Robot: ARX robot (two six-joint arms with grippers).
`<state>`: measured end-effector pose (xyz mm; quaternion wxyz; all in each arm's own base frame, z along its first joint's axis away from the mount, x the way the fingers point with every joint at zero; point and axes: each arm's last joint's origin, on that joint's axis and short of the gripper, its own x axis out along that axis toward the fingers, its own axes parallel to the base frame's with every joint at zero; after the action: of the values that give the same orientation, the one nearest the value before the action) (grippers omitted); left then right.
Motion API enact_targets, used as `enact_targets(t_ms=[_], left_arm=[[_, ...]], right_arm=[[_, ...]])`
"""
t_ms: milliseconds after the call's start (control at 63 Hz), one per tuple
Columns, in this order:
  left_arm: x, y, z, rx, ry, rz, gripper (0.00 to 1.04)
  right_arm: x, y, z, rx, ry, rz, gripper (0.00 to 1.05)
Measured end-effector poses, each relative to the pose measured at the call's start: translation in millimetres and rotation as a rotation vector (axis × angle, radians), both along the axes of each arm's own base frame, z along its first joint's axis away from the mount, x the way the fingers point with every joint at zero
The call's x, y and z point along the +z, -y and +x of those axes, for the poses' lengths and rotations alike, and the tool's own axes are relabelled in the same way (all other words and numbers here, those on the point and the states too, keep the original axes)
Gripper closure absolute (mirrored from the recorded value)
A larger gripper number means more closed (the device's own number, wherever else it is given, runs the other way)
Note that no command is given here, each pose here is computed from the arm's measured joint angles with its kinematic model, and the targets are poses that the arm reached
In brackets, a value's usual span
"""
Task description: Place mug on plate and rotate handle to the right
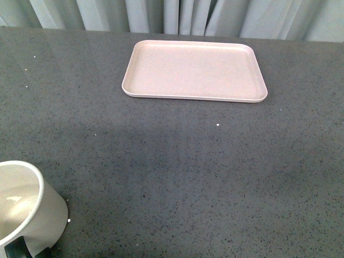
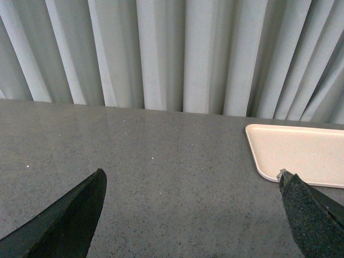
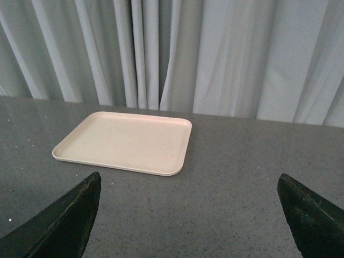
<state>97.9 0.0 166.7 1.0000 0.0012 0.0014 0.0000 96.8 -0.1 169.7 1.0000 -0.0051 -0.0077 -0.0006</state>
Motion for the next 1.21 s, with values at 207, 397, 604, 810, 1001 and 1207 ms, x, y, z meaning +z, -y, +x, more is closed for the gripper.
enact_targets(t_ms=[207, 397, 604, 810, 1001, 1207], left_arm=[[0.0, 0.0, 0.0, 0.000, 0.000, 0.000, 0.09], [0.0, 0.0, 0.0, 0.000, 0.000, 0.000, 0.09], [0.0, 0.0, 0.0, 0.000, 0.000, 0.000, 0.09], [6.0, -0.2, 3.4, -0.171, -0.405, -0.004, 0.09], [27.1, -12.9, 44.2, -0.271, -0.558, 0.013, 0.09], [14.1, -34.9, 67.8, -0.309, -0.659, 0.111, 0.09]], right_arm=[[0.0, 0.0, 0.0, 0.000, 0.000, 0.000, 0.09], [0.0, 0.0, 0.0, 0.000, 0.000, 0.000, 0.09], [0.0, 0.0, 0.0, 0.000, 0.000, 0.000, 0.09], [0.0, -0.1, 0.0, 0.002, 0.000, 0.000, 0.09], [0.0, 0.0, 0.0, 0.000, 0.000, 0.000, 0.09], [0.0, 0.0, 0.0, 0.000, 0.000, 0.000, 0.09]])
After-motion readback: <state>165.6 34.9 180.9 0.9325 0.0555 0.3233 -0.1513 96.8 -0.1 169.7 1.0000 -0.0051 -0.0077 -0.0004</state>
